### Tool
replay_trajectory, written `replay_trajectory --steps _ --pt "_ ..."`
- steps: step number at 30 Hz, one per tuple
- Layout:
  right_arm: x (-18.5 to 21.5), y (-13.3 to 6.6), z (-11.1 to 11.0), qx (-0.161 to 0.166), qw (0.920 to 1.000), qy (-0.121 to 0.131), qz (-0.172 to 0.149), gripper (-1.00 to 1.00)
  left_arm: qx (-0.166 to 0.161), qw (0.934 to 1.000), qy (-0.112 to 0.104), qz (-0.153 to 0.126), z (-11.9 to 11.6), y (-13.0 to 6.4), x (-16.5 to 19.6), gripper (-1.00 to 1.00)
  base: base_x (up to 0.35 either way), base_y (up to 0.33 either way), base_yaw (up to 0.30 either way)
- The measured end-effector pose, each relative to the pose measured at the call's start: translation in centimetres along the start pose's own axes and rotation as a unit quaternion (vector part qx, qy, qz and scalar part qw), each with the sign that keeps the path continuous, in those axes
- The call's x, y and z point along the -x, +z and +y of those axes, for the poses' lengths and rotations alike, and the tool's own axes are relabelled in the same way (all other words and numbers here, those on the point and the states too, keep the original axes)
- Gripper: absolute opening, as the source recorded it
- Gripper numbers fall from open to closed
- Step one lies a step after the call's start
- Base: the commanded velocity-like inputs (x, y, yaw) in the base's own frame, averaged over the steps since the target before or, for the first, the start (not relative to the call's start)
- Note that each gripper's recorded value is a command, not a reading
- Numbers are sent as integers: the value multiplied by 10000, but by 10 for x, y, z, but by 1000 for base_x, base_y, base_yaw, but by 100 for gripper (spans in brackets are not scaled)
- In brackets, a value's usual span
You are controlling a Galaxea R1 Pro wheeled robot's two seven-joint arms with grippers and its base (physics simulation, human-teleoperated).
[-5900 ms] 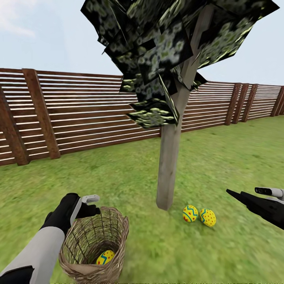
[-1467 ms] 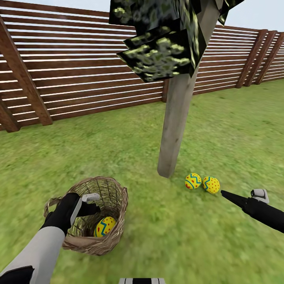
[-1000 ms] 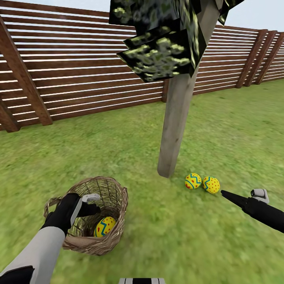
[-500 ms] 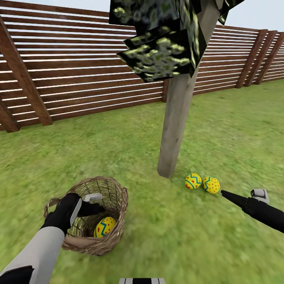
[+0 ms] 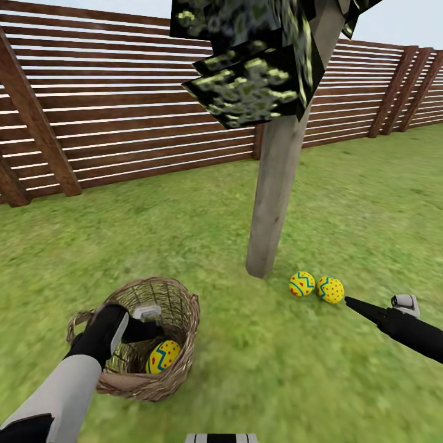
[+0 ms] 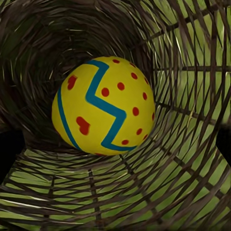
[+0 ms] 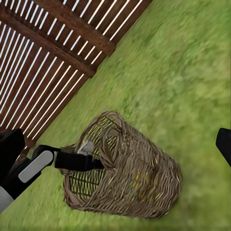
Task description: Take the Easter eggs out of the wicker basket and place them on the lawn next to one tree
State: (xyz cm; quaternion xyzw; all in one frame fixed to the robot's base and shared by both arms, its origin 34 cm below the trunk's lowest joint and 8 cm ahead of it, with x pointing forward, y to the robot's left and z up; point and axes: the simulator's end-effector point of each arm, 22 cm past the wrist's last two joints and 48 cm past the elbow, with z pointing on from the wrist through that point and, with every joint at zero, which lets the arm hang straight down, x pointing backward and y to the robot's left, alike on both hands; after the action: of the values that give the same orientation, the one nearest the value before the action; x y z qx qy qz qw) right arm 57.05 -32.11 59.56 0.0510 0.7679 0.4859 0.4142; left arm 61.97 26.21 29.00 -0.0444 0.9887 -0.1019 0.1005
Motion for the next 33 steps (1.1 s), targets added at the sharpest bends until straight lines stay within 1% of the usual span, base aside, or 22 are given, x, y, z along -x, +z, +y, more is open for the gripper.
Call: replay_trajectory --steps 9,28,33 --pt "0 0 0 6 10000 -1 2 100 -22 9999 -24 99 -1 4 -8 100 1 0 0" --pt "1 0 4 76 10000 -3 -15 100 -65 9999 -58 81 -2 5 -7 100 0 0 0" --pt "-4 3 -5 28 10000 68 39 100 -54 9999 -68 134 0 15 -12 100 0 0 0"
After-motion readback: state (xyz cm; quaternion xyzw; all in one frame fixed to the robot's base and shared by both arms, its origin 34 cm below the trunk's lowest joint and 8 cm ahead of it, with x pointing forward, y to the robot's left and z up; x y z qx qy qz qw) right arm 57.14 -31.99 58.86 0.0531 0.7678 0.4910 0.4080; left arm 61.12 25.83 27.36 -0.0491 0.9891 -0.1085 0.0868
